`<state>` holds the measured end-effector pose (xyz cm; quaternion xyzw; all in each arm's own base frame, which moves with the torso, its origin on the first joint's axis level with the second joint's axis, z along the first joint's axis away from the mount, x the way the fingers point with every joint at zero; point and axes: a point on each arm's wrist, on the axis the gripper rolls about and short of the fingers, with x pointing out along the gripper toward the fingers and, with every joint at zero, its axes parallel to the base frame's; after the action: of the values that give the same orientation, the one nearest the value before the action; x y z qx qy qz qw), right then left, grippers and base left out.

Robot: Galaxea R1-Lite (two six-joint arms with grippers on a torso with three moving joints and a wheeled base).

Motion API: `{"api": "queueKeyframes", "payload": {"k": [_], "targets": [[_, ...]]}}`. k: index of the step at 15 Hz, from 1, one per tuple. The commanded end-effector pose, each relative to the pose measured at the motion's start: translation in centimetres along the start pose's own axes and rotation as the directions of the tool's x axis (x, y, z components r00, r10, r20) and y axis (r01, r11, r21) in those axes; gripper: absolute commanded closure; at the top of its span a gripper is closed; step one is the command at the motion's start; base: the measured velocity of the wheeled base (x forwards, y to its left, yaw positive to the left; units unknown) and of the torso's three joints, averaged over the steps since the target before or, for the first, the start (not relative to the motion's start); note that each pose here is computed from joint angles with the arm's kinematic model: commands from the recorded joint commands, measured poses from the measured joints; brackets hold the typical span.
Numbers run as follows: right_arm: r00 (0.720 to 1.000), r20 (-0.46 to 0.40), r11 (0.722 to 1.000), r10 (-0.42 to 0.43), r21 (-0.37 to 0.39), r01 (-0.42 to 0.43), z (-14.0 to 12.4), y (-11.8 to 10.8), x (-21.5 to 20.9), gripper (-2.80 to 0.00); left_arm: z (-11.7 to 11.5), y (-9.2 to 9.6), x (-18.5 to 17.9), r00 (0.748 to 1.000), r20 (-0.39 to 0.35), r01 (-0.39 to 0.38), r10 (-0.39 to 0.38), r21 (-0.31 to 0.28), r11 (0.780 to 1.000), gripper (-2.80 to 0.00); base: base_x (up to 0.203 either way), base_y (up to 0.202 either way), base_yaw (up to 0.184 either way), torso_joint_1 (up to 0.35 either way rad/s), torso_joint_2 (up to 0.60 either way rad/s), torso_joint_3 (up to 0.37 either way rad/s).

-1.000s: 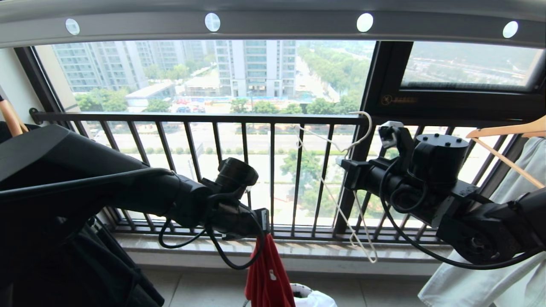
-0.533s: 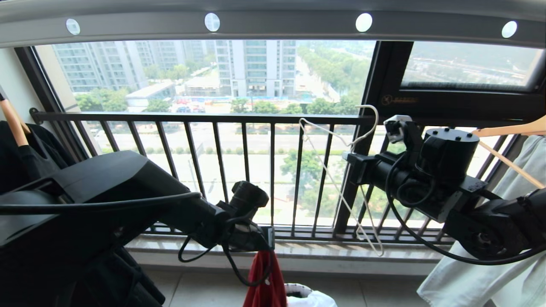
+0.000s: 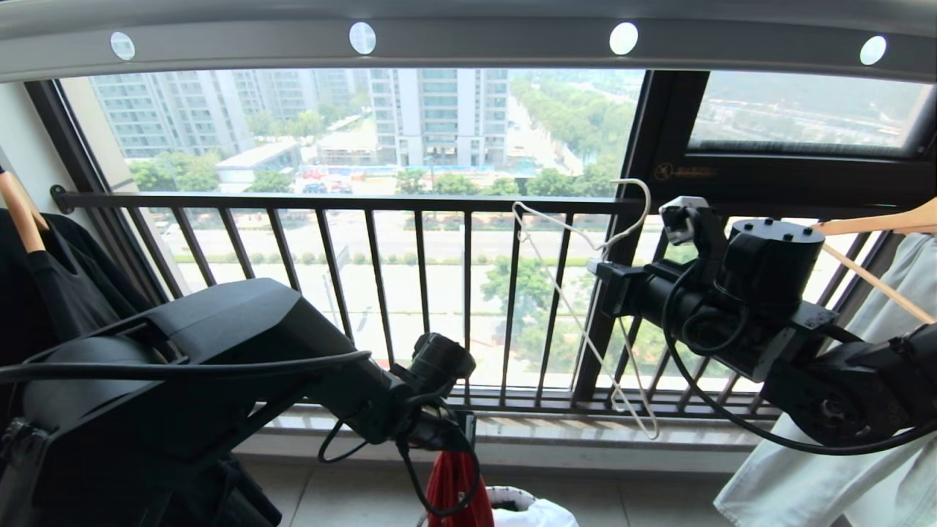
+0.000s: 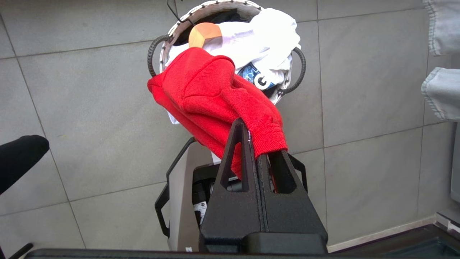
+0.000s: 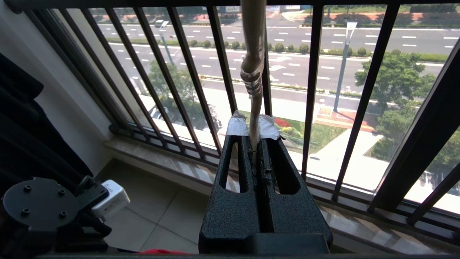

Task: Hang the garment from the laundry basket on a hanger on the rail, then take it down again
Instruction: Put clothes in the basket

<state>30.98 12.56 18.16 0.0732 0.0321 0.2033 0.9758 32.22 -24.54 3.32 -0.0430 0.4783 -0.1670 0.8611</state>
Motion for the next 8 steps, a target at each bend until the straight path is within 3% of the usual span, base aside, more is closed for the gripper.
{"api": "queueKeyframes", "payload": {"k": [1,3,4,8], "targets": [[1.0,0.007,1.0,0.002,0.0,-0.002,0.08,0.03,-0.03,0.0,-0.06,-0.25,0.04,1.0,0.006,-0.001,0.001,0.002,1.0,0.0,0.0,0.0,0.0,0.0,0.0,0.0],[1.0,0.007,1.0,0.002,0.0,-0.002,0.08,0.03,-0.03,0.0,-0.18,-0.82,-0.07,1.0,0.014,-0.004,0.004,0.013,1.0,0.0,0.0,0.0,0.0,0.0,0.0,0.0],[1.0,0.008,1.0,0.002,0.0,-0.002,0.13,0.03,-0.06,0.0,-0.17,-0.93,-0.13,1.0,0.016,-0.001,0.001,0.015,1.0,-2.8,0.0,0.0,0.0,0.0,0.0,0.0],[1.0,0.014,1.0,0.003,0.0,-0.003,0.32,0.07,-0.13,0.0,-0.11,-1.1,-0.16,1.0,0.019,0.002,-0.003,0.018,1.0,-2.8,0.0,0.0,0.0,0.0,0.0,0.0]]}}
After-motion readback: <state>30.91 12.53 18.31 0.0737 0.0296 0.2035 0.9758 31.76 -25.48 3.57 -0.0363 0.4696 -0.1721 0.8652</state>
